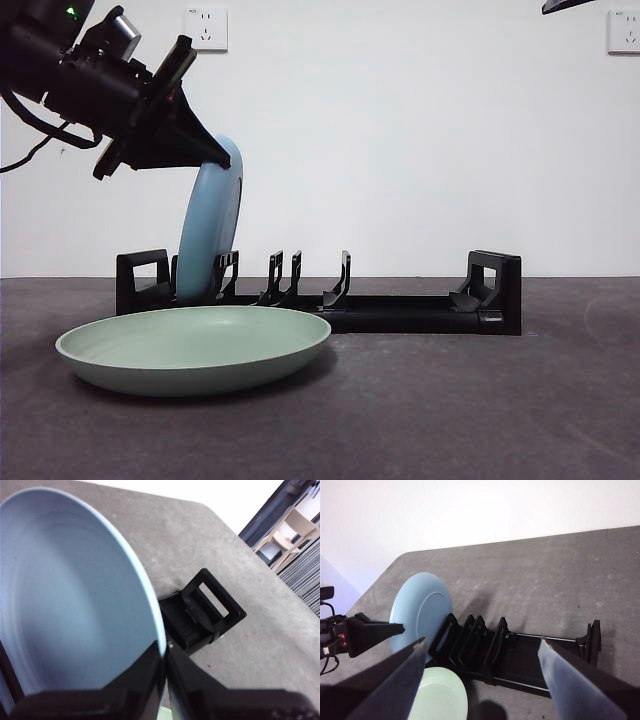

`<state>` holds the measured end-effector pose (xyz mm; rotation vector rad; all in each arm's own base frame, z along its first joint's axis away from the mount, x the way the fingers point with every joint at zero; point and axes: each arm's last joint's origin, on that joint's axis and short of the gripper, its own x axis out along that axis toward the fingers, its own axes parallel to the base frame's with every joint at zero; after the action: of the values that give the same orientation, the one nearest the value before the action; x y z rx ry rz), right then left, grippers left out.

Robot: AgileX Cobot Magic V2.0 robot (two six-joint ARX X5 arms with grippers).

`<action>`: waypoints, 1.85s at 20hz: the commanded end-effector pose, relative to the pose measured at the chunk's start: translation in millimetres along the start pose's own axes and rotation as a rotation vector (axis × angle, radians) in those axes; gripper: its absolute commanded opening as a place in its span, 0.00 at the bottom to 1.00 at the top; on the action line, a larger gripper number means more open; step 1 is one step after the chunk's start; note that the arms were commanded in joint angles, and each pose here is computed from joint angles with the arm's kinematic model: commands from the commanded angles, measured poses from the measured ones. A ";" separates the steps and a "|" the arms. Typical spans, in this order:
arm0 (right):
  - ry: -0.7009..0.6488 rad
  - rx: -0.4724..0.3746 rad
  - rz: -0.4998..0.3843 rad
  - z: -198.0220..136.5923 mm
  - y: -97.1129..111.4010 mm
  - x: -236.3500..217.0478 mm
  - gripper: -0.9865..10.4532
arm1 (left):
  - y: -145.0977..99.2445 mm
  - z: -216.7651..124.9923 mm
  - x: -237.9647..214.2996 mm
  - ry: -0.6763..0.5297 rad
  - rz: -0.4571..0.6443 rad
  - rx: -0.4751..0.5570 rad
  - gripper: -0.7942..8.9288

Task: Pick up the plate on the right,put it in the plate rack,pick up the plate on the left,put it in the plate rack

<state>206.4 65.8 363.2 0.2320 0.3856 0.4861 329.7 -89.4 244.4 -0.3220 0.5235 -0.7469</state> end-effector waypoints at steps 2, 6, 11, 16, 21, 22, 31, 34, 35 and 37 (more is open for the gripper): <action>-0.007 -0.011 -0.001 1.3 0.3 0.1 0.41 | 1.8 -2.4 0.6 0.013 0.019 0.024 0.17; -0.007 -0.011 -0.001 1.3 0.3 0.1 0.41 | 2.3 -5.0 0.6 0.036 0.028 0.023 0.32; 0.002 -0.008 -0.003 0.4 0.1 0.4 0.41 | 2.1 -5.8 0.0 0.047 0.028 0.018 0.33; 0.033 0.006 0.004 -2.6 0.1 2.6 0.41 | -9.4 1.6 -8.4 0.022 -0.010 0.060 0.44; 0.142 0.026 0.081 -12.9 4.2 13.6 0.41 | -33.4 13.3 -32.3 -0.011 -0.026 0.167 0.44; 0.173 0.033 0.110 -15.8 5.2 17.0 0.41 | -40.4 15.8 -38.6 -0.021 -0.028 0.200 0.44; 0.439 0.082 0.232 -48.9 13.8 64.7 0.41 | -110.8 28.8 -111.5 -0.172 0.058 0.495 0.44; 0.532 0.096 0.230 -65.9 14.6 88.4 0.37 | -133.8 24.3 -137.8 -0.214 0.141 0.597 0.44; 0.575 0.100 0.230 -75.3 14.8 100.4 0.34 | -142.7 20.7 -148.5 -0.224 0.182 0.639 0.44; 0.630 0.116 0.224 -91.2 13.1 122.0 0.33 | -155.9 12.8 -164.0 -0.222 0.233 0.707 0.44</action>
<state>261.0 147.0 249.4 0.2223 1.0068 0.7591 149.4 -78.9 380.9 0.2502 0.0804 -0.6195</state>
